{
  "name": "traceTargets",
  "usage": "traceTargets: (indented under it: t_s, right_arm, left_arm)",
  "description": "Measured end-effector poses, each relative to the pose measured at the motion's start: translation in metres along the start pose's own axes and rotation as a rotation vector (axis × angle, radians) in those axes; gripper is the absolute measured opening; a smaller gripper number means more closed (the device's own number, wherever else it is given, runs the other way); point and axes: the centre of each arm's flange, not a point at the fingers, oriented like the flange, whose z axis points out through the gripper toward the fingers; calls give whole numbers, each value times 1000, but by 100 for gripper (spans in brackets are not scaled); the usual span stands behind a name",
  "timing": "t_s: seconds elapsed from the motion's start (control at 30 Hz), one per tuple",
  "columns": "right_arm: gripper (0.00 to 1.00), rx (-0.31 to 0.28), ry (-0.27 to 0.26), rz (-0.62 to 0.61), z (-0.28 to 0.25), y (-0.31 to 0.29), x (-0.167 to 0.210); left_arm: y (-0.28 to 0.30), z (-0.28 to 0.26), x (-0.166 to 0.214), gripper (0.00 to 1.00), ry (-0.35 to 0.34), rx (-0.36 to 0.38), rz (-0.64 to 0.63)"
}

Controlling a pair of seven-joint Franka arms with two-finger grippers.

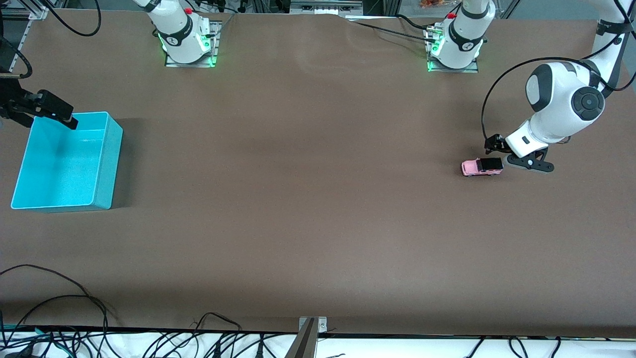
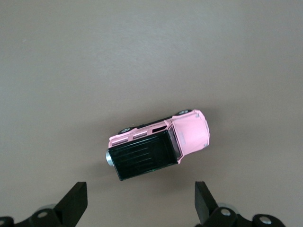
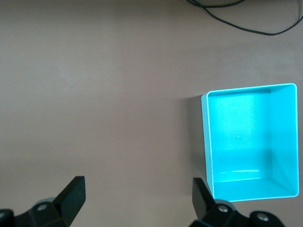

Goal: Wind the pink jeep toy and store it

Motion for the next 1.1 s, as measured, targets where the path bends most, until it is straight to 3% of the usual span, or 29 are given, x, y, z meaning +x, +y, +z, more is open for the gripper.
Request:
traceTargets:
  t_s: [0.5, 1.1]
  right_arm:
    - [100, 0, 0, 0, 0, 0, 0]
    - [100, 0, 1, 0, 0, 0, 0]
  left_arm:
    - [5, 46, -16, 100, -46, -41, 495]
    - [5, 49, -8, 100, 31, 16, 775]
